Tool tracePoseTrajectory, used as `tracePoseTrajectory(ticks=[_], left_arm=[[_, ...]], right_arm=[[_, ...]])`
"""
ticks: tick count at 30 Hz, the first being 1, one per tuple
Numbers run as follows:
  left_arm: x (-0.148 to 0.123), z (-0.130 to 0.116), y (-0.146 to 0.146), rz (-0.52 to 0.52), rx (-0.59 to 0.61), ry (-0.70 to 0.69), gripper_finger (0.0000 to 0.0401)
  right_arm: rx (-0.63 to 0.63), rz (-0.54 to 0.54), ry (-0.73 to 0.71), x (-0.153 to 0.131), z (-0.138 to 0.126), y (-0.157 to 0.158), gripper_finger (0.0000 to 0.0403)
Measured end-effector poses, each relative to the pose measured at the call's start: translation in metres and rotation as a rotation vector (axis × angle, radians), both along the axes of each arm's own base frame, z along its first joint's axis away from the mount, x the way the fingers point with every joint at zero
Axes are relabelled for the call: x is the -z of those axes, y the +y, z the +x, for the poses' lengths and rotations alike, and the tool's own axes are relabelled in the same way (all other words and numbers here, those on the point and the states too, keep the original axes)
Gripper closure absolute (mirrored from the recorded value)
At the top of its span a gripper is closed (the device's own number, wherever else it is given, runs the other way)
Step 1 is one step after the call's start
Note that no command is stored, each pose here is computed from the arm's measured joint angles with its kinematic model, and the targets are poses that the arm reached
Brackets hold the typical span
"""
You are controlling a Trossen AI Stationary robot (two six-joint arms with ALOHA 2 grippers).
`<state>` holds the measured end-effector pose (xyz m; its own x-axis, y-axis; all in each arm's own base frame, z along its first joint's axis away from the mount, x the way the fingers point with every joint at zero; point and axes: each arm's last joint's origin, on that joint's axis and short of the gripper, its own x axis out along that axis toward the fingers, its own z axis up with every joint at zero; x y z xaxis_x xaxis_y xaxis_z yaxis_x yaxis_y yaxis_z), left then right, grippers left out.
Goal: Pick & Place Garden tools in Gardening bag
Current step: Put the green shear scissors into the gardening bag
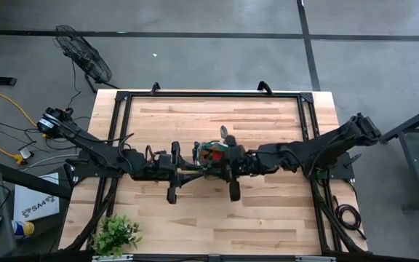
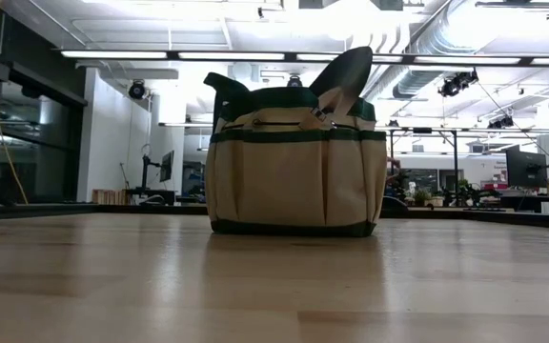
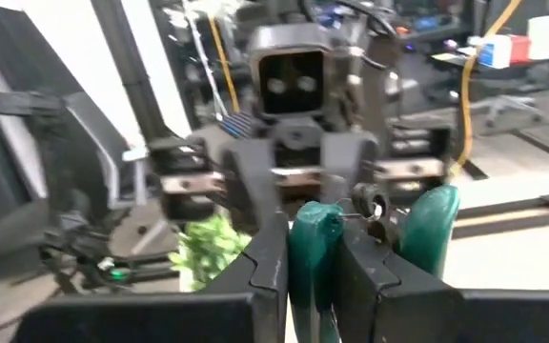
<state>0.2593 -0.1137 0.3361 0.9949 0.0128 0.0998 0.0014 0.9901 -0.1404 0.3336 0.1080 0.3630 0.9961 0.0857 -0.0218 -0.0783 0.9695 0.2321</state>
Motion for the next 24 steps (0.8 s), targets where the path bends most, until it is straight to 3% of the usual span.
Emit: tracePoseTrajectory(ticks=[7, 12, 18, 24], left_arm=[[0.000, 0.000, 0.000, -0.033, 0.015, -0.001, 0.0239], [-0.002, -0.003, 0.001, -0.041, 0.014, 0.005, 0.0179], [-0.007, -0.011, 0.007, -0.039, -0.026, 0.025, 0.0160], [-0.008, -0.014, 0.009, -0.036, -0.047, 0.035, 0.0159]], right_arm=[[0.059, -0.030, 0.087, -0.010, -0.022, -0.009, 0.0362], [0.143, -0.053, 0.243, -0.008, -0.044, -0.019, 0.0362], [0.266, -0.076, 0.424, -0.003, -0.073, -0.028, 0.0362], [0.322, -0.073, 0.517, 0.002, -0.092, -0.026, 0.0362]])
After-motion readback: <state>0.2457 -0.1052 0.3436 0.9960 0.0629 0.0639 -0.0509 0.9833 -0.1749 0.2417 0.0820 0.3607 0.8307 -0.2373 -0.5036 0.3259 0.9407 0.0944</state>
